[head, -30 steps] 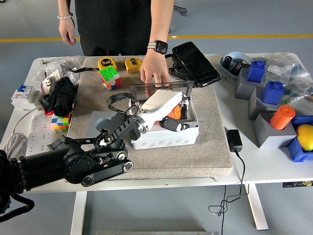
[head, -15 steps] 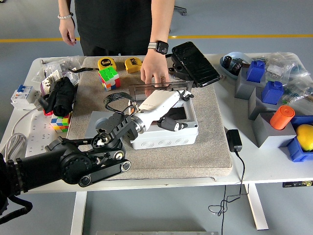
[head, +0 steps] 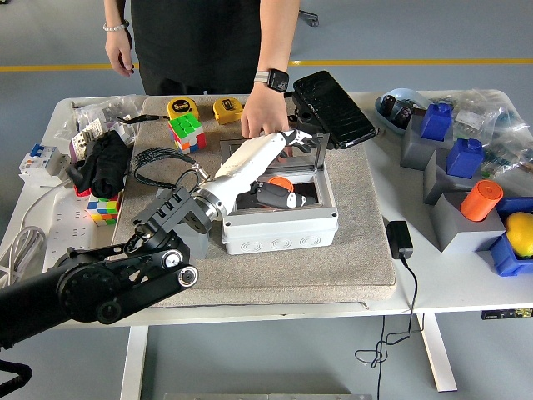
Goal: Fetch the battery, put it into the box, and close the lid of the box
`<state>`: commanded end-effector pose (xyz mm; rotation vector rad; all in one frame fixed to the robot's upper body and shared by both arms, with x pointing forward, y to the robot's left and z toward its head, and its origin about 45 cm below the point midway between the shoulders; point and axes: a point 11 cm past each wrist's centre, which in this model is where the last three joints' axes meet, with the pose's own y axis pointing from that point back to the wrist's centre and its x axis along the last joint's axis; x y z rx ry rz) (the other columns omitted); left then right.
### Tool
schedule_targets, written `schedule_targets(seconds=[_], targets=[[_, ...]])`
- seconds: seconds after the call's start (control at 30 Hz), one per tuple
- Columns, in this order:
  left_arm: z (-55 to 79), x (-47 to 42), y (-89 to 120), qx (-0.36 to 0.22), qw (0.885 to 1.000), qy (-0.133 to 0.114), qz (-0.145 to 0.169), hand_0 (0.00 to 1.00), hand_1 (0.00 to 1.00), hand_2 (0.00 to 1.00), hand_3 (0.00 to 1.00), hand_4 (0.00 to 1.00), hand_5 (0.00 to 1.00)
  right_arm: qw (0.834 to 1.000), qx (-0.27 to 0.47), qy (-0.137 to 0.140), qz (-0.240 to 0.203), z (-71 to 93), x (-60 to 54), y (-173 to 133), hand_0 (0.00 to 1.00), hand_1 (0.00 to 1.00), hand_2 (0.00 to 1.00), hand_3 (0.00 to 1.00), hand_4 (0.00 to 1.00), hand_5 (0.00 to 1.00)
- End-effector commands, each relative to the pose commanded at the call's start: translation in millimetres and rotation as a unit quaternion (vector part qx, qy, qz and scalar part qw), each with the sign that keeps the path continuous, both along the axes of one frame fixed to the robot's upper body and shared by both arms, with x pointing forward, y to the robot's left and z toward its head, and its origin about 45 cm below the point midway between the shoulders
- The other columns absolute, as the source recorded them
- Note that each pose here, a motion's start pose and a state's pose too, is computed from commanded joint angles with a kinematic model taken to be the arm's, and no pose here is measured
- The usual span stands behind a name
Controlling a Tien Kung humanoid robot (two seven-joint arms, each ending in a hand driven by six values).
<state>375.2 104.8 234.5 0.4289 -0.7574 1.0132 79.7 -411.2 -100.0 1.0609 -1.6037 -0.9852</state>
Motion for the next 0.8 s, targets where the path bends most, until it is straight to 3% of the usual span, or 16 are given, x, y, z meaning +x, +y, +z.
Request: schedule_targets(seconds=[0.03, 0.17, 0.2, 0.3, 0.4, 0.43, 0.8], targets=[[2.9, 0.1, 5, -0.009, 1.000, -0.003, 0.005, 0.489, 0.630, 0.605, 0.615, 0.998, 0.228, 1.000, 0.000, 0.000, 0.000, -0.1, -0.1, 0, 0.608, 0.638, 0.608, 0.570, 0.914, 0.472], [14.1, 0.9, 25, -0.043, 0.998, -0.016, 0.030, 0.489, 0.630, 0.605, 0.615, 0.998, 0.228, 1.000, 0.000, 0.000, 0.000, -0.1, 0.0, 0, 0.608, 0.638, 0.608, 0.570, 0.914, 0.472], [15.8, 0.9, 30, -0.047, 0.998, -0.017, 0.035, 0.469, 0.606, 0.581, 0.587, 0.962, 0.272, 1.000, 0.000, -0.001, 0.000, 0.0, 0.5, 0, 0.608, 0.637, 0.606, 0.569, 0.913, 0.472], [14.5, -0.3, 41, -0.047, 0.998, -0.014, 0.046, 0.469, 0.606, 0.581, 0.587, 0.962, 0.272, 1.000, 0.000, -0.001, 0.000, 0.1, 1.1, 0, 0.608, 0.637, 0.606, 0.569, 0.913, 0.472], [6.7, -3.4, 52, -0.036, 0.998, -0.002, 0.053, 0.469, 0.606, 0.581, 0.587, 0.962, 0.272, 1.000, 0.000, -0.002, -0.001, 0.4, 1.7, 0, 0.608, 0.637, 0.606, 0.569, 0.913, 0.472], [3.7, -4.6, 55, -0.032, 0.998, 0.004, 0.055, 0.391, 0.553, 0.552, 0.562, 0.958, 0.283, 1.000, 0.000, -0.002, -0.001, 0.5, 1.9, 0, 0.608, 0.637, 0.607, 0.569, 0.914, 0.471], [-25.7, -17.1, 67, 0.005, 0.997, 0.056, 0.048, 0.345, 0.523, 0.541, 0.546, 0.953, 0.297, 1.000, 0.001, -0.002, -0.001, -0.1, 0.2, 1, 0.608, 0.638, 0.607, 0.570, 0.913, 0.471]])
